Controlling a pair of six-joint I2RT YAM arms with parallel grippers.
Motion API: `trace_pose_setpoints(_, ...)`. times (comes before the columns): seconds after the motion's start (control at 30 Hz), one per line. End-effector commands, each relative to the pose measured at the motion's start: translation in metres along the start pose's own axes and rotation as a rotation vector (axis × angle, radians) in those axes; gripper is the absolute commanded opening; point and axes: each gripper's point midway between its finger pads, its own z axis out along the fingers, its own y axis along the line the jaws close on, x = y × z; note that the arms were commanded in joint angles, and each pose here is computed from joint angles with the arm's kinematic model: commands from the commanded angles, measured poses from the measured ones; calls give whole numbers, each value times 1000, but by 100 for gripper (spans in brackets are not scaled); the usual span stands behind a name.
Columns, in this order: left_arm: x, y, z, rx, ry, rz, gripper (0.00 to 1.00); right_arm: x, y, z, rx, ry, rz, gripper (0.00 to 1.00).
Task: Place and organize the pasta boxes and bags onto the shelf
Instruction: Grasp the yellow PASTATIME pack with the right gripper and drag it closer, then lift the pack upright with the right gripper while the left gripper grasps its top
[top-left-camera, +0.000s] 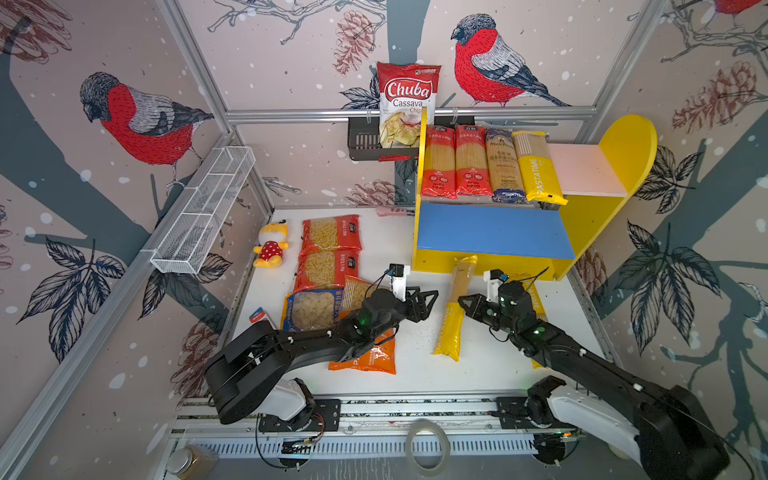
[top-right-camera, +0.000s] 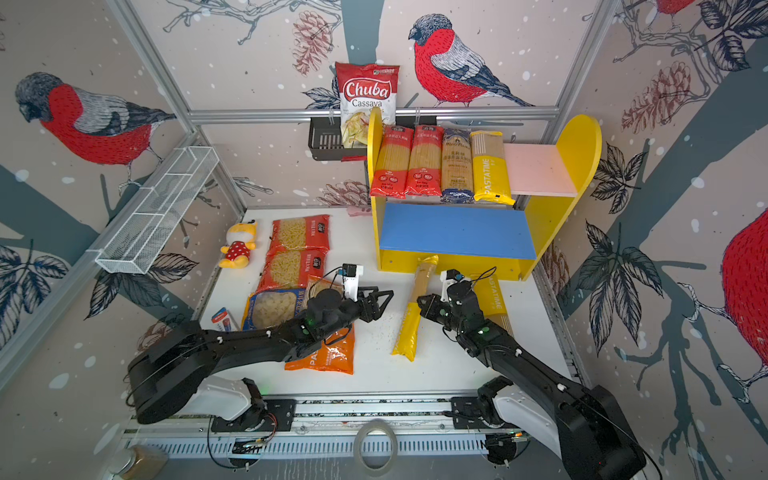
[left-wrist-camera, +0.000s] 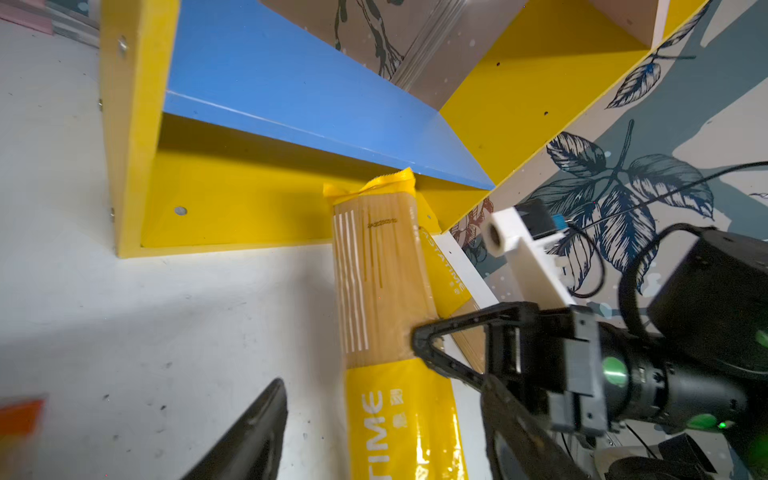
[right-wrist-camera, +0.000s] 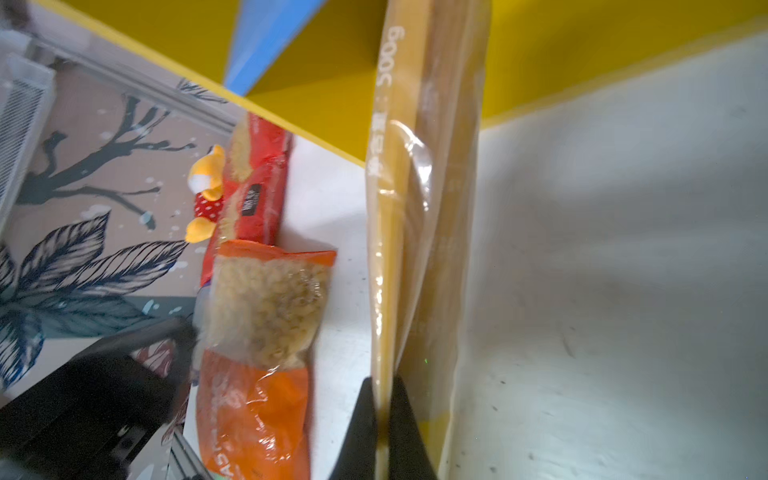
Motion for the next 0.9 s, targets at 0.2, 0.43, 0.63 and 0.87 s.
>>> trace_pose_setpoints(0.2,-44,-33,-49,201,-106,83,75,-31,117,-45,-349,-298,-520,0)
trace_pose_setpoints(0.43,-49,-48,-56,297,-94,86,76,-28,154,-60,-527,-310,-589,0)
trace_pose_setpoints(0.63,-53,-50,-50,319,-98,83,76,-26,174,-70,-631,-293,-592,0)
trace_pose_setpoints(0.87,-63,-63,-56,411,-56,128,74,-18,196,-88,-759,-272,-616,0)
